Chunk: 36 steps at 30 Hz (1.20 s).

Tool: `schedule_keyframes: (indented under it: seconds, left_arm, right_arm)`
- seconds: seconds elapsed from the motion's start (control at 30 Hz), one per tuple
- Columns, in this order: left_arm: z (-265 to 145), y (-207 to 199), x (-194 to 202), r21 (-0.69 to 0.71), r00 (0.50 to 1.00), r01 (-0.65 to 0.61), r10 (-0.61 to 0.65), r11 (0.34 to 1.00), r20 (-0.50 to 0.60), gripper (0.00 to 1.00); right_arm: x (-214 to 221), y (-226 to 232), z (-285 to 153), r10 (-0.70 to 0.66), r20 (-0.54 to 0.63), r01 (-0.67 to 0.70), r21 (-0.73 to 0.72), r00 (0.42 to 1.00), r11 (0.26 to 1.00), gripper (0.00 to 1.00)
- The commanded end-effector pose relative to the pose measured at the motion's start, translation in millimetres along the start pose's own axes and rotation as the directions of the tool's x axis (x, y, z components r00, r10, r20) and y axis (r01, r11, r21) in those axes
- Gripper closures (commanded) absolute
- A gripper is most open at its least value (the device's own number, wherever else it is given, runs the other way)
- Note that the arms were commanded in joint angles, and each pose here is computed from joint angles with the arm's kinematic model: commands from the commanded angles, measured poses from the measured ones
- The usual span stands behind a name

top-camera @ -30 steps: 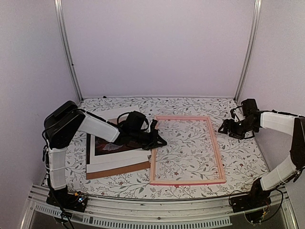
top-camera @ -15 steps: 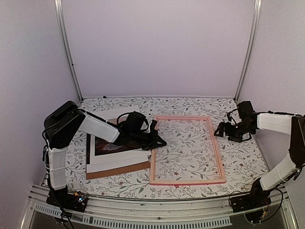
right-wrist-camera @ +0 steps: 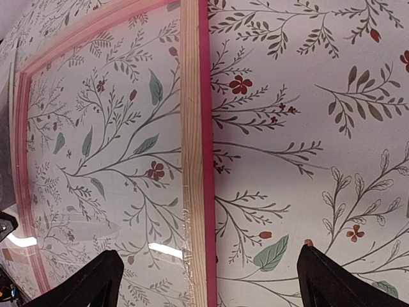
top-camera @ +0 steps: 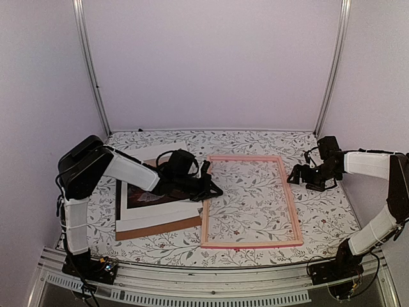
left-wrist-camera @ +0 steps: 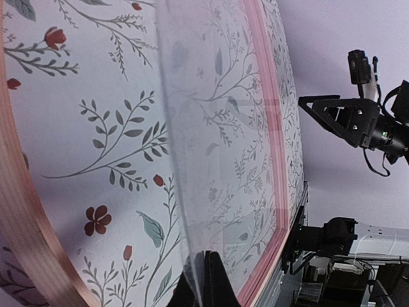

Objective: Put the photo into the frame
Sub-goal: Place the glass panel on the frame body.

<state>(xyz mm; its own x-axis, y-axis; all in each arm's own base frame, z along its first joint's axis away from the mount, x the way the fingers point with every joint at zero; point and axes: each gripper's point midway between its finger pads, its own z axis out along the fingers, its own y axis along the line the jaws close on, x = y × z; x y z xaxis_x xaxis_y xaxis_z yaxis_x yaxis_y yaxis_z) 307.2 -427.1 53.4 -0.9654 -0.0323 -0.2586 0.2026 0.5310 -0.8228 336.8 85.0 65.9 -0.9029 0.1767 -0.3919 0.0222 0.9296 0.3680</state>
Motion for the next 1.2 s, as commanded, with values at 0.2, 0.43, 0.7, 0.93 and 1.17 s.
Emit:
schedule_keyframes:
  seconds: [0.2, 0.43, 0.7, 0.93, 1.17]
  left_arm:
    - [-3.0, -8.0, -1.8, 0.008, 0.999, -0.045, 0.045, 0.999, -0.009, 1.00]
    - [-0.3, -6.3, -0.9, 0.003, 0.999, -0.050, 0.050, 0.999, -0.021, 1.00]
    - [-1.3, -4.7, -0.3, -0.007, 0.998, -0.054, 0.054, 0.999, -0.024, 1.00]
    - [-2.5, -3.8, 1.1, -0.012, 0.998, -0.054, 0.053, 0.998, -0.027, 1.00]
    - [-2.7, -3.3, 2.3, -0.013, 0.998, -0.055, 0.054, 0.998, -0.032, 1.00]
  right_arm:
    - [2.4, -1.2, 3.3, 0.001, -0.002, -0.001, 0.010, 1.000, 1.000, 0.01]
    - [2.6, -1.5, 4.5, 0.000, -0.006, 0.000, 0.011, 1.000, 1.000, 0.01]
    - [2.8, -1.4, 5.2, -0.001, -0.007, 0.001, 0.010, 1.000, 1.000, 0.01]
    - [2.6, -1.6, 5.2, 0.001, -0.008, -0.001, 0.011, 1.000, 1.000, 0.01]
    - [4.2, -1.5, 5.9, 0.002, -0.011, -0.002, 0.009, 1.000, 1.000, 0.01]
